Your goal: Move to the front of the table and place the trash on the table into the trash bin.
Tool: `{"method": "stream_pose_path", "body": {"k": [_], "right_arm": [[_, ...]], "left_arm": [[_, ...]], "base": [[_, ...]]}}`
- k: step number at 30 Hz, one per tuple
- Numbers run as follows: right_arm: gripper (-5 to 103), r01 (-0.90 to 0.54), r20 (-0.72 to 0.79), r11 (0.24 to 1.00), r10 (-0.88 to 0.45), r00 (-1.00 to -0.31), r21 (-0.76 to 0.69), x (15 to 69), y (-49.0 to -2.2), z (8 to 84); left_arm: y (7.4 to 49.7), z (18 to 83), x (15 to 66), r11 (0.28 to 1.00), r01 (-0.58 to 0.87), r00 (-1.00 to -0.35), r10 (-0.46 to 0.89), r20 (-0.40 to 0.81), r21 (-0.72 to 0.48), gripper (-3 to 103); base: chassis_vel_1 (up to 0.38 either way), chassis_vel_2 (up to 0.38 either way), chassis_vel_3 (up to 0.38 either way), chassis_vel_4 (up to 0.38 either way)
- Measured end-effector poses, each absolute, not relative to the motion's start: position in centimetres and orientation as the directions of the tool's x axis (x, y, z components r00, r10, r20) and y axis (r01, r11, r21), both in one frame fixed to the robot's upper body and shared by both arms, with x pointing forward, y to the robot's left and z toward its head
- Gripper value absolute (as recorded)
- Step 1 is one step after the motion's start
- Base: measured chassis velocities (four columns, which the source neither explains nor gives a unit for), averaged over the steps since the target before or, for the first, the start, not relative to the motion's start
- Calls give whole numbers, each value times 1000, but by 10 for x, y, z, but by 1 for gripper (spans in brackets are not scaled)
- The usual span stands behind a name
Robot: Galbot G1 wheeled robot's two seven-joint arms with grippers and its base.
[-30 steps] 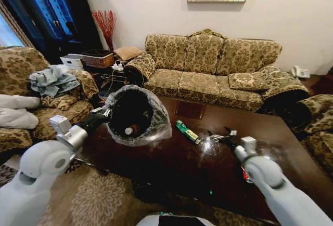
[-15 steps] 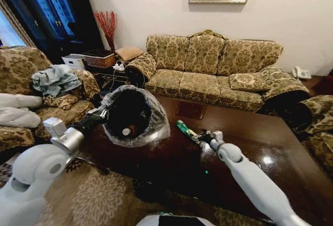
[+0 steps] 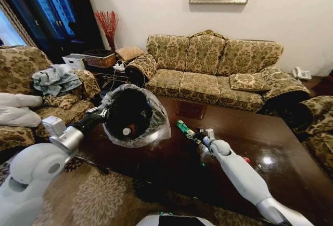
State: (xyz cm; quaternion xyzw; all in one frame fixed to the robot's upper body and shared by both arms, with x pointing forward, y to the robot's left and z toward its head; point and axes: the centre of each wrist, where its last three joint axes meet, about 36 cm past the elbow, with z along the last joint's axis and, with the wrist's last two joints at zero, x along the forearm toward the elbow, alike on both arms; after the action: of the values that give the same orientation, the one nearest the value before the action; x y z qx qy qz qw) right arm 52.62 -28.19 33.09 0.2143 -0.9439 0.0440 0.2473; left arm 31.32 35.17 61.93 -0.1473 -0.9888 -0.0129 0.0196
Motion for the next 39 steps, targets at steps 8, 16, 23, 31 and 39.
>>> {"method": "stream_pose_path", "body": {"k": [8, 16, 23, 31, 39], "right_arm": [[67, -457, 489, 889, -386, -782, -29, 525, -285, 318], [37, -464, 473, 885, -391, -790, -42, 530, -282, 321], [23, -458, 458, 887, -384, -802, -58, 528, -279, 320], [3, -412, 273, 910, -383, -882, -54, 521, -282, 401], [0, -483, 27, 872, -483, -875, -79, 529, -277, 554]], "left_arm": [[352, 620, 314, 956, 293, -956, 292, 21, 19, 2], [351, 622, 314, 957, 290, -957, 290, -3, 1, 2], [351, 622, 315, 957, 292, -957, 292, -1, -2, 2], [367, 618, 335, 956, 294, -954, 295, 55, -28, 2], [396, 630, 365, 961, 275, -955, 271, 119, 14, 2]], "base": [[0, 0, 0, 0], [0, 0, 0, 0], [0, 0, 0, 0], [0, 0, 0, 0], [0, 0, 0, 0]]}}
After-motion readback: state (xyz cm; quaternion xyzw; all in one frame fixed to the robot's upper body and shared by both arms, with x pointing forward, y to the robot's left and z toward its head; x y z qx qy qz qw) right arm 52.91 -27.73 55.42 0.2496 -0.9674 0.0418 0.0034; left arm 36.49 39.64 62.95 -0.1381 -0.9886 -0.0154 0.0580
